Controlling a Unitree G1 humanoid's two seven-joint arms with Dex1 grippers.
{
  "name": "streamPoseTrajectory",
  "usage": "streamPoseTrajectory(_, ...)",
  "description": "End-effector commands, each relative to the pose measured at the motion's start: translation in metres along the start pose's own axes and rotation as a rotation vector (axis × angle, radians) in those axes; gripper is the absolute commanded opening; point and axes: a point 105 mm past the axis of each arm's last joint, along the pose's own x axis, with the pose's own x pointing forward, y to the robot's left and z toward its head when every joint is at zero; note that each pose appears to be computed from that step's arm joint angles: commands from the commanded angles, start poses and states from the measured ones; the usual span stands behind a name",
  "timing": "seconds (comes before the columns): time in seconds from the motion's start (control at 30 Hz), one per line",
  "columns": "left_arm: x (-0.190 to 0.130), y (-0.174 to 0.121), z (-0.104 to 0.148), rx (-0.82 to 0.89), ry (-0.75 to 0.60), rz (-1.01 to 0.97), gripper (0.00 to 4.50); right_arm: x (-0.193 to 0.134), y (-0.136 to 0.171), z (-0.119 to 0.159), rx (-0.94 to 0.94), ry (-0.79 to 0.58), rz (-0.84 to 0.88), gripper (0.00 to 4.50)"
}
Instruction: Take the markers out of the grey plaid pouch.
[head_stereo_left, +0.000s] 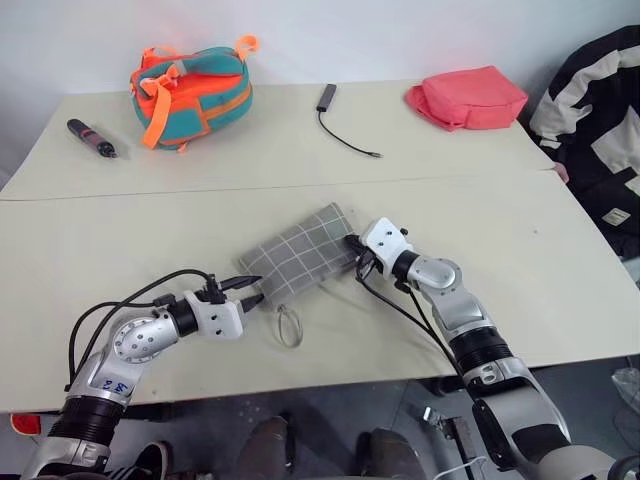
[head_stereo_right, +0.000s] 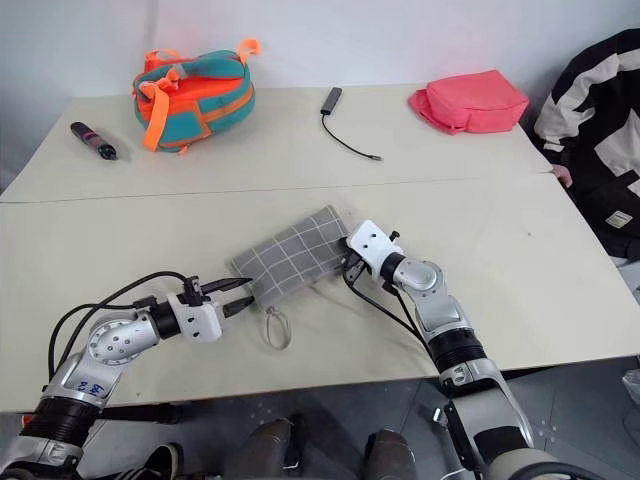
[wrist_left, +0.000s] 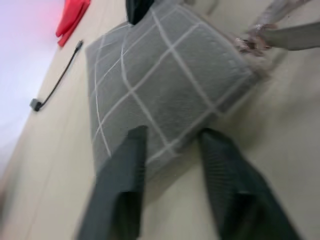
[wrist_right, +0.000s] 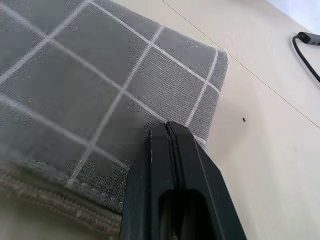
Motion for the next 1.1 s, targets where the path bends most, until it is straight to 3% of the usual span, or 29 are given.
streamPoseTrajectory(0.03, 0.003, -0.017, 0.002, -0.026, -0.009, -0.055, 0.29, 0.000, 0.003, 0.007, -0.002, -0.027, 0.012, 0.00)
streamPoseTrajectory(0.07, 0.003, -0.017, 0.003, -0.030, -0.010, -0.052, 0.02, 0.000, 0.003, 0.007, -0.002, -0.028, 0.013, 0.00)
streamPoseTrajectory(0.3, 0.000, -0.010, 0.004, -0.109, -0.019, -0.001, 0.02, -0.001, 0.006, 0.010, -0.014, -0.047, 0.028, 0.00)
streamPoseTrajectory(0.43, -0.002, -0.007, 0.008, -0.168, -0.040, 0.021, 0.02, -0.008, -0.001, 0.031, 0.035, -0.151, 0.041, 0.00)
streamPoseTrajectory(0.53, -0.003, -0.004, 0.010, -0.168, -0.049, 0.024, 0.00, -0.012, -0.001, 0.041, 0.021, -0.188, 0.074, 0.56)
streamPoseTrajectory(0.63, -0.003, 0.003, 0.012, -0.186, -0.054, 0.058, 0.00, -0.026, -0.002, 0.066, -0.071, -0.294, 0.134, 1.56)
streamPoseTrajectory(0.73, -0.004, 0.008, 0.013, -0.196, -0.060, 0.076, 0.00, -0.040, -0.004, 0.067, -0.265, -0.285, 0.167, 2.59)
streamPoseTrajectory(0.83, -0.007, 0.015, 0.016, -0.210, -0.074, 0.101, 0.00, -0.054, 0.001, 0.049, -0.607, -0.197, 0.251, 3.64)
streamPoseTrajectory(0.9, -0.009, 0.018, 0.019, -0.224, -0.088, 0.112, 0.00, -0.054, -0.005, 0.048, -0.682, -0.200, 0.215, 4.30)
streamPoseTrajectory(0.93, -0.009, 0.019, 0.020, -0.227, -0.090, 0.113, 0.00, -0.053, -0.002, 0.043, -0.712, -0.186, 0.228, 4.46)
streamPoseTrajectory(1.1, -0.011, 0.018, 0.024, -0.218, -0.101, 0.101, 0.00, -0.041, -0.001, 0.037, -0.876, -0.172, 0.200, 4.46)
